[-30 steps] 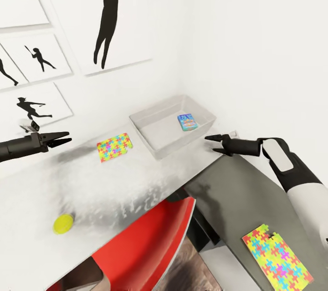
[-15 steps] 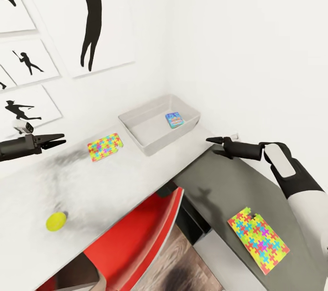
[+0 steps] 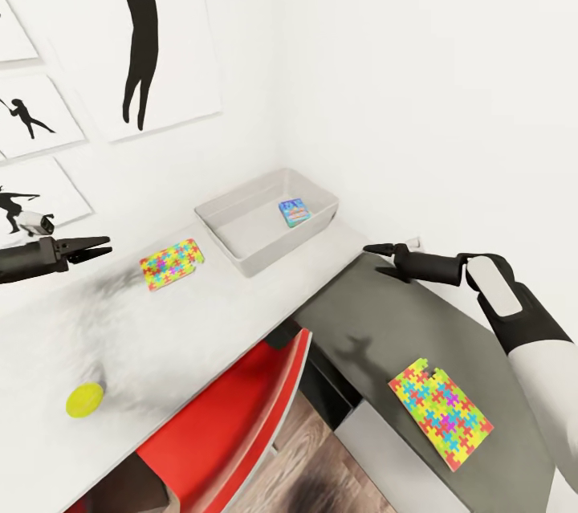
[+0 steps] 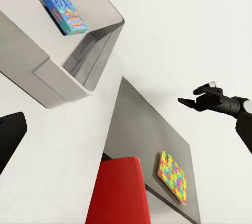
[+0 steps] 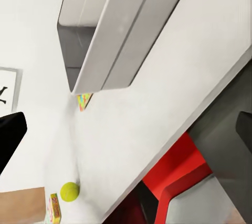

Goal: Put all the toys in the child's room - the three board games (two on the bed and one on the table), the two jigsaw puzzles on the table, and the tennis ball on the table - inside the toy box on the table in the child's room.

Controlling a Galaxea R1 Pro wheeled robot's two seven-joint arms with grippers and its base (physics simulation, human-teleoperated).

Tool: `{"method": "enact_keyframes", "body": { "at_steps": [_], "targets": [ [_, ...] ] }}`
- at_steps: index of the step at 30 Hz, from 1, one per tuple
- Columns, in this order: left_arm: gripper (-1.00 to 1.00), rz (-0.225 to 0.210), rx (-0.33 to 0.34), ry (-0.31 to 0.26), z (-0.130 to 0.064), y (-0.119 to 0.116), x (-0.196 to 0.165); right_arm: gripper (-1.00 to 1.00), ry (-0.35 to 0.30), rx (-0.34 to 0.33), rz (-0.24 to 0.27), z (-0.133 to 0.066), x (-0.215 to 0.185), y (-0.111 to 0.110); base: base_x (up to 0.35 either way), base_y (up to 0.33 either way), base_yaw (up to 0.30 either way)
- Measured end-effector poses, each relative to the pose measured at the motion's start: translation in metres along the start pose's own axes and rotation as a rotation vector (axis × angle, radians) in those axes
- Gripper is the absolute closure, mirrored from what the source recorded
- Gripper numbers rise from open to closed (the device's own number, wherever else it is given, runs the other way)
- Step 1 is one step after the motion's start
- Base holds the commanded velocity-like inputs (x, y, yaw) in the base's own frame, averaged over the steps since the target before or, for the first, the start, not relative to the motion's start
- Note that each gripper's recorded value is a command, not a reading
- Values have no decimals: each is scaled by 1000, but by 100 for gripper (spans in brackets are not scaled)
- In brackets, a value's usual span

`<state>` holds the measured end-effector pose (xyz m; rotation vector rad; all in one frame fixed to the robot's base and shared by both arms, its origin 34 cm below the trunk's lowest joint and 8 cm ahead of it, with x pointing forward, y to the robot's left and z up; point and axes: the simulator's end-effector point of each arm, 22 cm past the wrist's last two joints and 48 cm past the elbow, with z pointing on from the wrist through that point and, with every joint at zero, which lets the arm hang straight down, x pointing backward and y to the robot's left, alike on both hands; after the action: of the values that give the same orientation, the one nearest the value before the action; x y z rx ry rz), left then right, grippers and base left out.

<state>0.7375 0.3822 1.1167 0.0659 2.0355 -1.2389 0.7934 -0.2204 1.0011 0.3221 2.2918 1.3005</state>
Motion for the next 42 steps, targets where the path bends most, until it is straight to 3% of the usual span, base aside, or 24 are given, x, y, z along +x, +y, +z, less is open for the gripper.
{"method": "enact_keyframes", "body": {
  "at_steps": [6, 13, 18, 27, 42],
  "targets": [
    [-100, 0, -5, 2, -1, 1, 1, -100, 5, 2, 24, -1, 10, -9, 0, 0, -6],
    [-100, -32, -53, 45, -3, 19, 26, -100, -14, -24, 28, -12, 33, -14, 0, 0, 0],
    [-100, -62, -78, 75, -5, 30, 47, -100, -44, -79, 3, -29, 51, -2, 0, 0, 0],
    [-100, -111, -98, 98, -12, 43, 75, -100, -68, -214, -72, -70, 106, 38, 0, 0, -147],
    [-100, -117, -95, 94, -12, 41, 75, -100, -84, -242, -73, -78, 113, 46, -158, 0, -274]
  ]
}}
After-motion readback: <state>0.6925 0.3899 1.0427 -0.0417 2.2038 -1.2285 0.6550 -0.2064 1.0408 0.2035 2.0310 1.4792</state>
